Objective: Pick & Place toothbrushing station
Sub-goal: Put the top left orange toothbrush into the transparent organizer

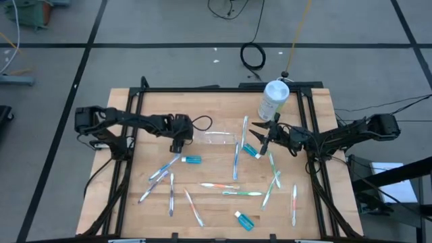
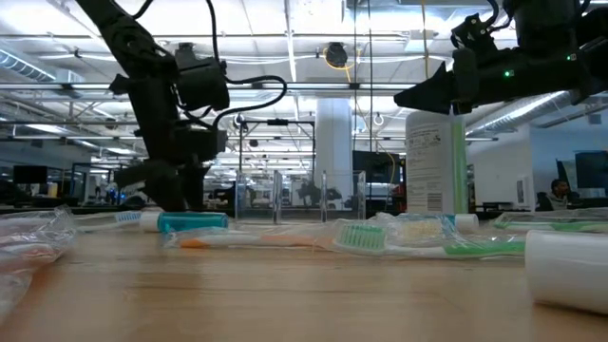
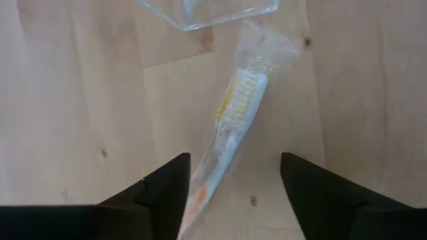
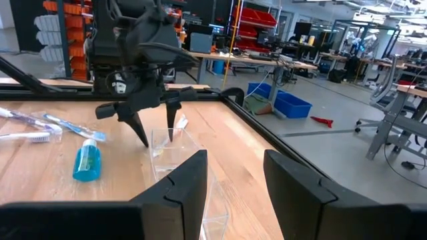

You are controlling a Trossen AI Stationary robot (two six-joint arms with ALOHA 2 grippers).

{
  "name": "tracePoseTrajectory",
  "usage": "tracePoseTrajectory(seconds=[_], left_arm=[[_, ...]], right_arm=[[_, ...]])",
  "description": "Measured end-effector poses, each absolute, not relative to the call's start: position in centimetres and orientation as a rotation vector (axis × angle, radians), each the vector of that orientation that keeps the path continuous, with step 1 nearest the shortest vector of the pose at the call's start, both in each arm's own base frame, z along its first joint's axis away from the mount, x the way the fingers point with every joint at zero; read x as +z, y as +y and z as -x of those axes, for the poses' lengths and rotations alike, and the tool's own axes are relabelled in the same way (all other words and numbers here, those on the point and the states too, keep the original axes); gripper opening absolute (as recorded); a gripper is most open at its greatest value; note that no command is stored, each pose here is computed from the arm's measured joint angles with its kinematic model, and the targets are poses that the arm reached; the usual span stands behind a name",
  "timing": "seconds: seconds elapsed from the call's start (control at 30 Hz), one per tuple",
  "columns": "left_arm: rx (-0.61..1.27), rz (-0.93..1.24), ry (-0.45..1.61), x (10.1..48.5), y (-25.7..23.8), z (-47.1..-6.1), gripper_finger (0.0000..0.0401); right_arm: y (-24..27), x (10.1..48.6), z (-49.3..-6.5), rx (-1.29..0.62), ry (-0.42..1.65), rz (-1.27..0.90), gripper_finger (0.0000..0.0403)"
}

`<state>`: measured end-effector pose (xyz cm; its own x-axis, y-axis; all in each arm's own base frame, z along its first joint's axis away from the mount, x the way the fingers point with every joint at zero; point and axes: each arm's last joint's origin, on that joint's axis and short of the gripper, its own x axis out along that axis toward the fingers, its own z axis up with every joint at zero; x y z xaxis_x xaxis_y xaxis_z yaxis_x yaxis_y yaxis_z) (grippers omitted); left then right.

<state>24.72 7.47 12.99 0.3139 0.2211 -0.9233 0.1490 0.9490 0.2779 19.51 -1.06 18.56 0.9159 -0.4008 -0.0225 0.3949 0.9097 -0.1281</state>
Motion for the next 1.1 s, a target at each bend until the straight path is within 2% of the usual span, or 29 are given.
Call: tracePoseTrajectory(seconds=[0.23, 0.5, 0.73, 0.97, 1.1], left_arm=[[0.015, -0.234, 1.226, 12.9, 8.9, -24.3, 0.0155], [0.041, -0.233, 1.199, 13.0, 9.3, -24.4, 0.0088], [0.013, -0.211, 1.236, 12.8, 9.1, -24.1, 0.0013], [0.015, -0.21, 1.244, 12.8, 9.0, -24.0, 0.0021], [0.012, -0.218, 1.245, 13.2, 8.8, -23.8, 0.0007]], right_arm=[[-1.1, 18.6, -19.5, -0.41, 0.048, 0.122, 0.0139], [-1.1, 18.6, -19.5, -0.41, 0.049, 0.123, 0.0139], [-1.1, 18.6, -19.5, -0.41, 0.049, 0.124, 0.0139], [-1.1, 18.6, -19.5, -0.41, 0.049, 0.124, 0.0139], [-1.1, 18.6, -19.5, -0.41, 0.049, 0.124, 0.0139]])
